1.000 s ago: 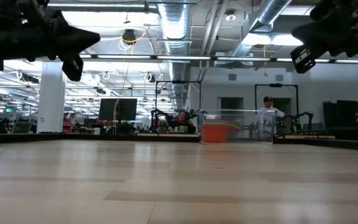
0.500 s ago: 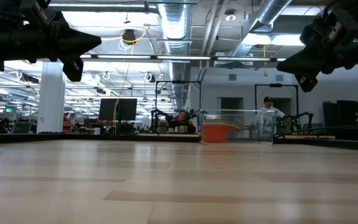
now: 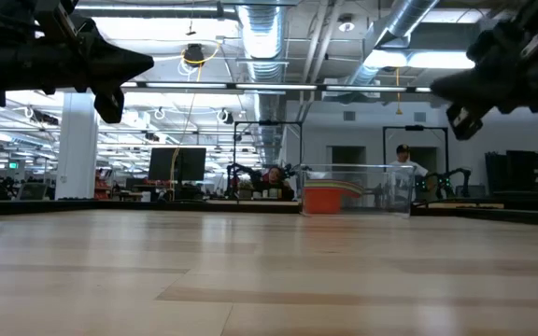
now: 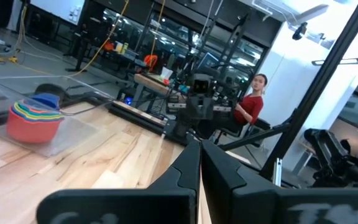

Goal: Nest measuring cups in basket
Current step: Return to Home Position

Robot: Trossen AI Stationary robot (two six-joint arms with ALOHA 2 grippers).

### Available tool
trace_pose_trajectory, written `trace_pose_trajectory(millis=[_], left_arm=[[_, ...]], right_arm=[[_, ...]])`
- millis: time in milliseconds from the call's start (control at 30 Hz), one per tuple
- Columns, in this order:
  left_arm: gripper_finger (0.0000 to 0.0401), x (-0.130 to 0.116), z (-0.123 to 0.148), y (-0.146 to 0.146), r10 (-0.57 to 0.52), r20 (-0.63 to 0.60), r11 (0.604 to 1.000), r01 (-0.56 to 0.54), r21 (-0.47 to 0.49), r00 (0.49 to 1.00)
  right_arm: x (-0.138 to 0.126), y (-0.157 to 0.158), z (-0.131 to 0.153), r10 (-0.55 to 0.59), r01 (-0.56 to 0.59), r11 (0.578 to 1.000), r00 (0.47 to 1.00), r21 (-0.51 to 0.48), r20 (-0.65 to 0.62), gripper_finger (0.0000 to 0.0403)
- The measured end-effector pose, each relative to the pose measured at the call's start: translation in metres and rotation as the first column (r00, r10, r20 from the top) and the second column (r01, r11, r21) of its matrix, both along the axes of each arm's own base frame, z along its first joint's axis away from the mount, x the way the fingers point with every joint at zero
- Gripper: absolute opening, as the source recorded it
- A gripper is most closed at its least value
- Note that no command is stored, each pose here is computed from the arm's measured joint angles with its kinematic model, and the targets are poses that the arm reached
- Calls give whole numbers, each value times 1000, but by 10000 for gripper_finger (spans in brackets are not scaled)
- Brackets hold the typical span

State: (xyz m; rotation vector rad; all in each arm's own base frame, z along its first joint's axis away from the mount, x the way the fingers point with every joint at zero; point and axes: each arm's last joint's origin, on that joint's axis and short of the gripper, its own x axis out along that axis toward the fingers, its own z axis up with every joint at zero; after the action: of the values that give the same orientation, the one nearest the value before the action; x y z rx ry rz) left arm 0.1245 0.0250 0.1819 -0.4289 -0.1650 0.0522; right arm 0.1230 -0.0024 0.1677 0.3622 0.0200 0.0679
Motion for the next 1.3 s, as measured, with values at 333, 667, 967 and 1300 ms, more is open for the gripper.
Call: trace_pose_trajectory(millis=[333, 667, 967, 1300], left_arm=[[0, 0, -1, 1, 18, -9, 1000, -18, -4, 1000], [0, 0, -1, 1, 25, -6, 1000, -25, -10, 1000], [0, -1, 0, 0, 8, 1, 1000, -8, -30, 1000], [0, -9, 2, -4, -68, 19, 994, 69, -83, 998]], right_arm=[[-7, 1, -9, -77, 79, 997, 992, 16, -99, 40], [-22, -2, -4, -118, 118, 993, 993, -6, -19, 40], [-27, -2, 1, -118, 117, 991, 993, -63, -9, 40], [-27, -2, 0, -117, 116, 990, 993, -82, -12, 40]])
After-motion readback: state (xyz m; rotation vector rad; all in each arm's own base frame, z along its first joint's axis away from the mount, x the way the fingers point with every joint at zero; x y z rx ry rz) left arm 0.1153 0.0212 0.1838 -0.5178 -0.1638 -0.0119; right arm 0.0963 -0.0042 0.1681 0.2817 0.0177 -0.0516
